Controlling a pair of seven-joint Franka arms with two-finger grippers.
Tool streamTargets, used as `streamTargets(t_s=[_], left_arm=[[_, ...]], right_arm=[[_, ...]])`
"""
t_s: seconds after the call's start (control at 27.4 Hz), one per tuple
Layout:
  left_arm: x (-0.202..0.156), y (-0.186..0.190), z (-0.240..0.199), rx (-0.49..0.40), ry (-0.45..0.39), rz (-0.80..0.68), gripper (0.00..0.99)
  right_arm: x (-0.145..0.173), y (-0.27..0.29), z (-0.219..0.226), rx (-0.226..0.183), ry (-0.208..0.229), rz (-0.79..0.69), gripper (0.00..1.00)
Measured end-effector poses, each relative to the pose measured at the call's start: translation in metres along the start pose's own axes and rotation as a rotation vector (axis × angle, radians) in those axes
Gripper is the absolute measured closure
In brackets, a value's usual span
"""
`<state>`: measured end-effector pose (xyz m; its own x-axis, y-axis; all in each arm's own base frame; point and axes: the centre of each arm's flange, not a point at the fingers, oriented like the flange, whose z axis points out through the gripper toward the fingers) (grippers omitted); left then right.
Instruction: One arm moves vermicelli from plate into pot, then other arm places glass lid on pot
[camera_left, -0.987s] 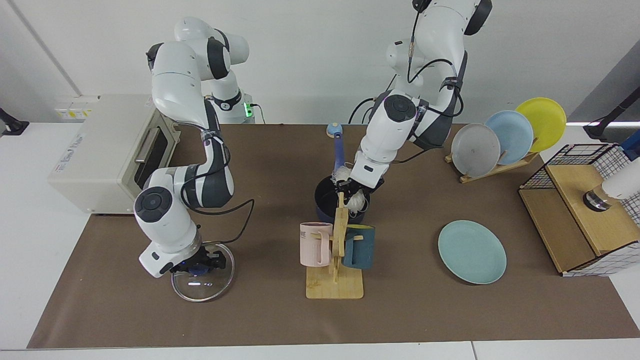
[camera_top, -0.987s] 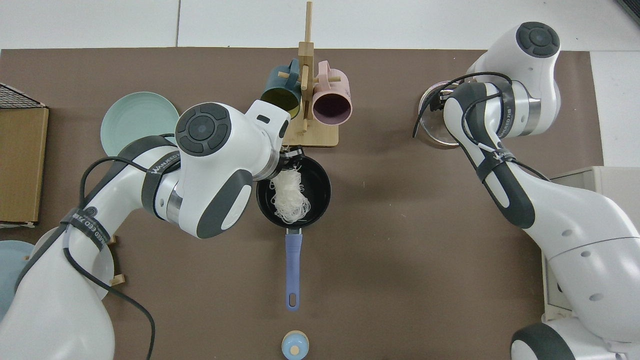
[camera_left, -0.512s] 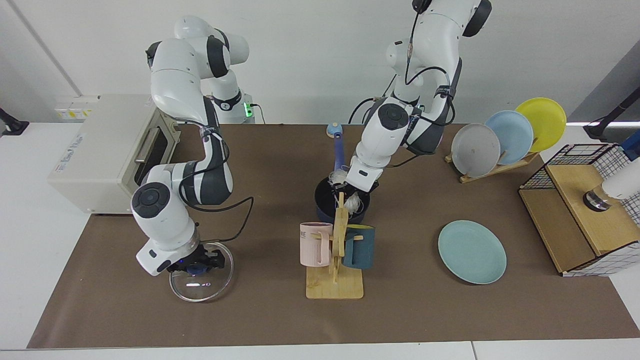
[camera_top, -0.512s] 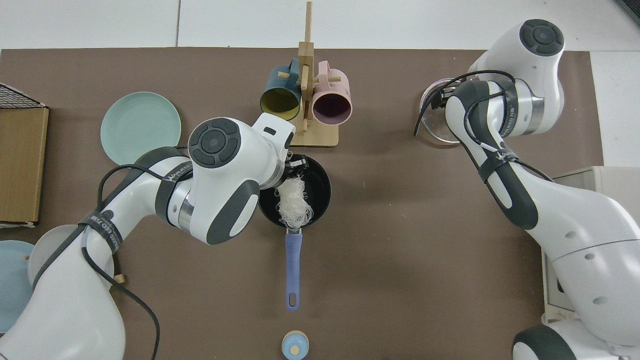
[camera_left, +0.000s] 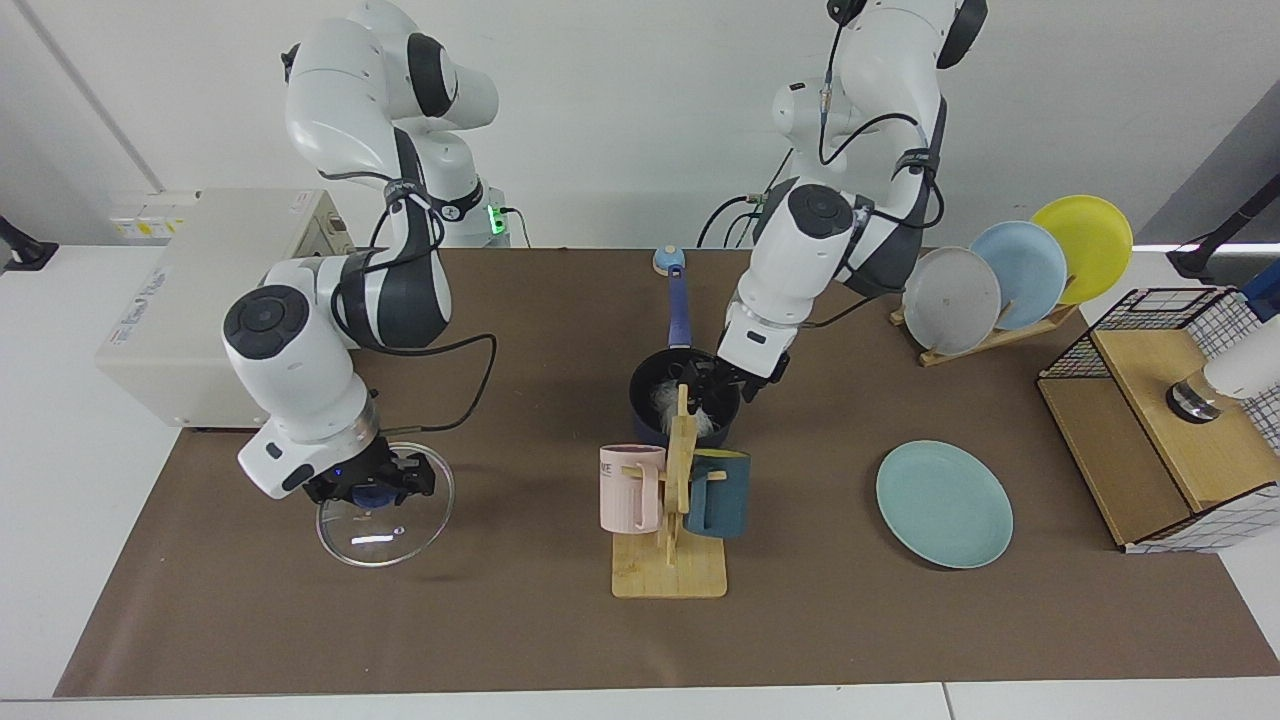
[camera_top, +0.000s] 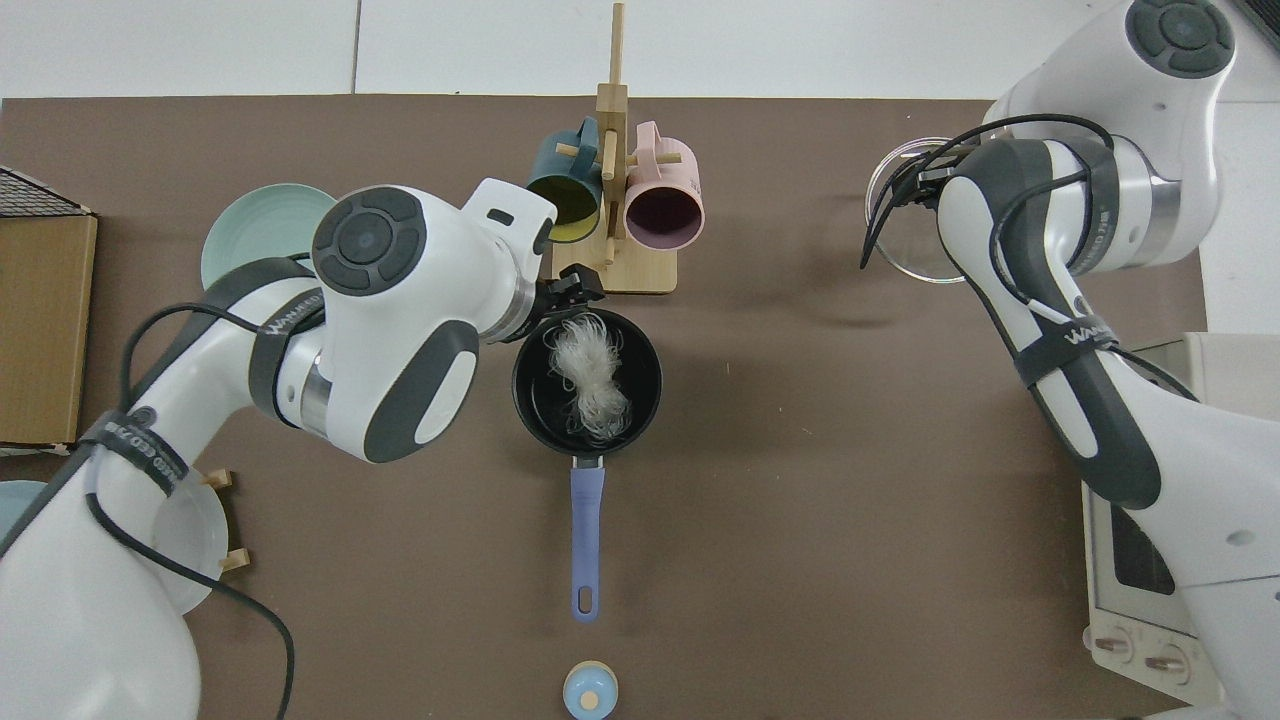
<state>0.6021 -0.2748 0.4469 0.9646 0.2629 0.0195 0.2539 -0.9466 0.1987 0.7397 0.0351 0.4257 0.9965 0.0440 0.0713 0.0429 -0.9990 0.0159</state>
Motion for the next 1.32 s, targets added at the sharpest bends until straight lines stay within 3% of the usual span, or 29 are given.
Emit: streamTargets(t_s=[0.15, 0.33, 0.55, 0.84, 1.13, 1.32], left_arm=[[0.023, -0.024, -0.039, 0.037, -0.014, 0.045, 0.004], [0.046, -0.059, -0.074, 0.075, -0.036, 0.098, 0.004], [0.063, -0.107, -0.123, 0.131, -0.009, 0.169, 0.004], [0.059, -0.165, -0.187, 0.203, 0.01, 0.193, 0.004], [0.066, -0.223, -0.223, 0.19, 0.019, 0.212, 0.004], [0.067, -0.24, -0.231, 0.197, 0.026, 0.219, 0.004]], right_arm=[[-0.016, -0.004, -0.024, 0.001, -0.01, -0.006, 0.56], [-0.04, -0.019, -0.061, 0.001, -0.057, -0.013, 0.56], [-0.062, -0.062, -0.094, -0.001, -0.066, 0.025, 0.56], [-0.086, -0.159, -0.099, -0.006, -0.069, 0.09, 0.56], [-0.117, -0.258, -0.097, -0.01, -0.062, 0.153, 0.56], [-0.138, -0.308, -0.087, -0.044, -0.045, 0.154, 0.56]])
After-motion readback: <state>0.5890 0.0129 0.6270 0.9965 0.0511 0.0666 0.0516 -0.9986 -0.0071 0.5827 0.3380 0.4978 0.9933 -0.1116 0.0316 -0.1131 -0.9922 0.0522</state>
